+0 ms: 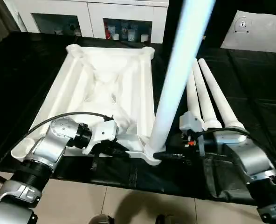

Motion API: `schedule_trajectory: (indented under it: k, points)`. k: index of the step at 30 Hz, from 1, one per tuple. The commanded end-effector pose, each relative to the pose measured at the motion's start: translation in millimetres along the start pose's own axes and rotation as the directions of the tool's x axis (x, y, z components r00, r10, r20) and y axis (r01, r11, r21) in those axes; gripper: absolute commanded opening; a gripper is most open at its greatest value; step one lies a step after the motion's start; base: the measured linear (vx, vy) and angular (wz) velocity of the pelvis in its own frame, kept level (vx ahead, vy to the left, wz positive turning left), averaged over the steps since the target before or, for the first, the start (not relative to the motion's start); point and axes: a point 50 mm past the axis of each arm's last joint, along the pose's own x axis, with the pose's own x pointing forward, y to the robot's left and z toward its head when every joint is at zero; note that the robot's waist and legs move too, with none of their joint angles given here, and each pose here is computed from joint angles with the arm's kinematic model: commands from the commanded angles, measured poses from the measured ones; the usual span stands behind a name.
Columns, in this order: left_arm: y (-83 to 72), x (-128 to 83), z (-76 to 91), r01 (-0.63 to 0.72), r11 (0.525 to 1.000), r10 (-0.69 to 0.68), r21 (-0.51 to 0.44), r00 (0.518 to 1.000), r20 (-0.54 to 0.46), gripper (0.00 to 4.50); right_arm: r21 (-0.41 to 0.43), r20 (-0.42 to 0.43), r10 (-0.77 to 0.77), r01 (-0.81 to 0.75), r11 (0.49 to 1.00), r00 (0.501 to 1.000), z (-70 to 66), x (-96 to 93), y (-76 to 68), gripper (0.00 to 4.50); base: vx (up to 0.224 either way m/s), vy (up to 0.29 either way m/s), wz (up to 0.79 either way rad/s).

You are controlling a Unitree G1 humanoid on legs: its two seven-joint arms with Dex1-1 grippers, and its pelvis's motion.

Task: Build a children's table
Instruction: Rotate leg to tighten

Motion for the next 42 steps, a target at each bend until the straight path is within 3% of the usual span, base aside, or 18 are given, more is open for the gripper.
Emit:
schedule_trajectory:
  k: [1, 15, 21, 23, 30, 34, 35, 42]
  points:
    - [-5.0, 6.2, 3.5, 0.117, 0.992, -0.116, 0.047, 0.993, -0.030, 0.00, -0.011, -0.016, -0.006, 0.006, 1.000, 1.000, 0.8, -2.7, -4.1, 3.87, 0.000, 0.000, 0.00]
    - [0.4, 4.1, 1.6, 0.129, 0.990, -0.126, 0.062, 0.991, -0.038, 0.00, -0.013, -0.007, 0.087, -0.087, 0.996, 0.996, -0.9, 13.4, -0.4, 2.74, 0.000, 0.000, 0.00]
    - [2.2, 5.1, 0.6, 0.119, 0.991, -0.117, 0.058, 0.993, -0.033, 0.00, -0.007, -0.006, 0.092, -0.092, 0.996, 0.996, -2.3, 18.6, 0.8, 2.72, 0.000, 0.000, 0.00]
    - [2.3, 5.4, 0.2, 0.118, 0.991, -0.116, 0.057, 0.993, -0.033, 0.00, 0.010, -0.002, 0.090, -0.090, 0.996, 0.996, -3.3, 19.0, 1.0, 3.26, 0.000, 0.000, 0.00]
    - [4.1, 4.7, -1.4, 0.100, 0.994, -0.099, 0.052, 0.995, -0.028, 0.00, -0.013, -0.014, 0.041, -0.041, 0.999, 0.999, -6.8, 18.4, 0.1, 3.84, 0.000, 0.000, 0.00]
    - [4.2, 3.6, -1.8, 0.098, 0.994, -0.097, 0.053, 0.995, -0.030, 0.00, -0.010, -0.014, 0.040, -0.040, 0.999, 0.999, -7.2, 18.8, -0.2, 3.84, 0.000, 0.000, 0.00]
    - [4.2, 3.0, -2.1, 0.100, 0.994, -0.098, 0.054, 0.995, -0.033, 0.00, 0.006, -0.006, 0.039, -0.039, 0.999, 0.999, -7.0, 19.1, -0.8, 3.60, 0.000, 0.000, 0.00]
    - [5.0, 2.3, -2.4, 0.101, 0.993, -0.099, 0.054, 0.994, -0.038, 0.00, 0.023, 0.006, 0.045, -0.045, 0.999, 0.999, -6.0, 18.3, -1.4, 3.06, 0.000, 0.000, 0.00]
